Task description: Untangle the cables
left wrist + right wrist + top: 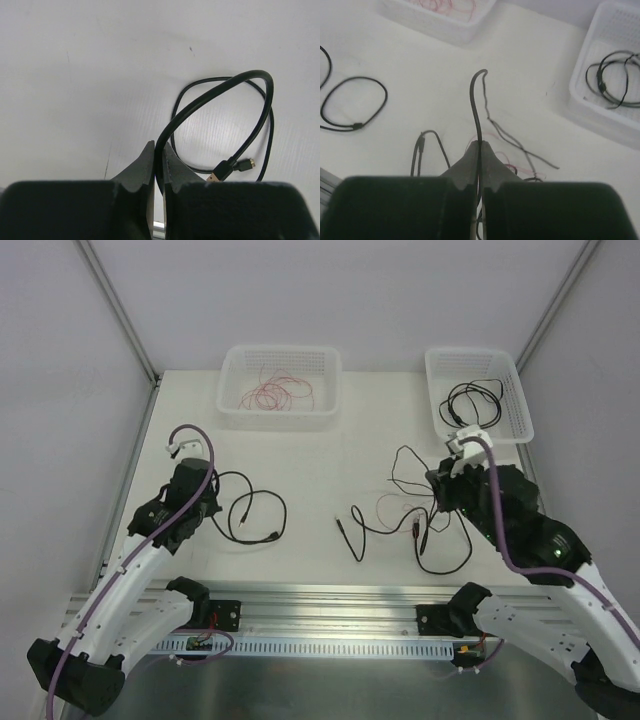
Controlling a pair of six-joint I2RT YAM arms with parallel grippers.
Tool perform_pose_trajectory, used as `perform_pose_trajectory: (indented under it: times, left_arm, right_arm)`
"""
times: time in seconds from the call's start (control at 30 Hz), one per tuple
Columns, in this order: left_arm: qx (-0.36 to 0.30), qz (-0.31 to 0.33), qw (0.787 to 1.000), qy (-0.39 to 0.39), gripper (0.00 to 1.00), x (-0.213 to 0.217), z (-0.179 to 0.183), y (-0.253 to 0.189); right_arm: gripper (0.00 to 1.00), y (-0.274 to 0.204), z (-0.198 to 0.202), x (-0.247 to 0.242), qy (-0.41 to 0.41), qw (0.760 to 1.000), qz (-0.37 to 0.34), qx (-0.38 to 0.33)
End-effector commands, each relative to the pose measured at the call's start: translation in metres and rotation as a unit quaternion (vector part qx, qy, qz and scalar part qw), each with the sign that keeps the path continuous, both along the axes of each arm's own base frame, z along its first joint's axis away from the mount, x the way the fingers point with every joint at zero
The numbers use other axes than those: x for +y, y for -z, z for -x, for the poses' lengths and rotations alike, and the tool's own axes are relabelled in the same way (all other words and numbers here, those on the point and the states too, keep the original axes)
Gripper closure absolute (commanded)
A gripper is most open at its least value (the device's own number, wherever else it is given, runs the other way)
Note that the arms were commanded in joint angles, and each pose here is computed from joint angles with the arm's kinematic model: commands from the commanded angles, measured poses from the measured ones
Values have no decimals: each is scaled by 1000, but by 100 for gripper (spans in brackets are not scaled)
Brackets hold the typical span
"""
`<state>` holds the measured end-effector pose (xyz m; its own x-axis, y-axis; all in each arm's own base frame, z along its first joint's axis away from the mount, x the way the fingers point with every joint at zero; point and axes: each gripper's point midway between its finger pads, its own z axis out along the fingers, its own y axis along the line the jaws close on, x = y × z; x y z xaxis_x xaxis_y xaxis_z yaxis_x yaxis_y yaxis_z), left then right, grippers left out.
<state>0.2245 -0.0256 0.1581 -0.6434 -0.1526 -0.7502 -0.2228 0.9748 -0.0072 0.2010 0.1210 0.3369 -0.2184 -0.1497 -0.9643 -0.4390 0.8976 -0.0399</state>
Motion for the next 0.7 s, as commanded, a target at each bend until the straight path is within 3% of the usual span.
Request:
perform_pose_trajectory:
  times: [0.0,0.07,0.1,0.3,0.4,0.67]
  left_arm:
    - [-51,20,998,14,100,-6,-13,-31]
    - [-60,30,997,25,100,-11,-14,-35]
    - [-59,33,997,31,100,-13,-14,-34]
    - [-14,70,997,15,99,-23,-7,2]
    - [14,88,996,-25,98,-23,-4,30]
    - [41,106,985,-133,94,-10,-1,86]
  right_arm:
    - [98,63,-13,3,47,994,32,88]
    - [90,92,-13,17,29,990,40,130]
    - [80,109,-10,21,26,987,40,153]
    - [55,144,0,47,-18,977,25,213]
    - [48,146,7,56,-38,975,20,218]
    - [46,159,25,77,-80,970,4,230]
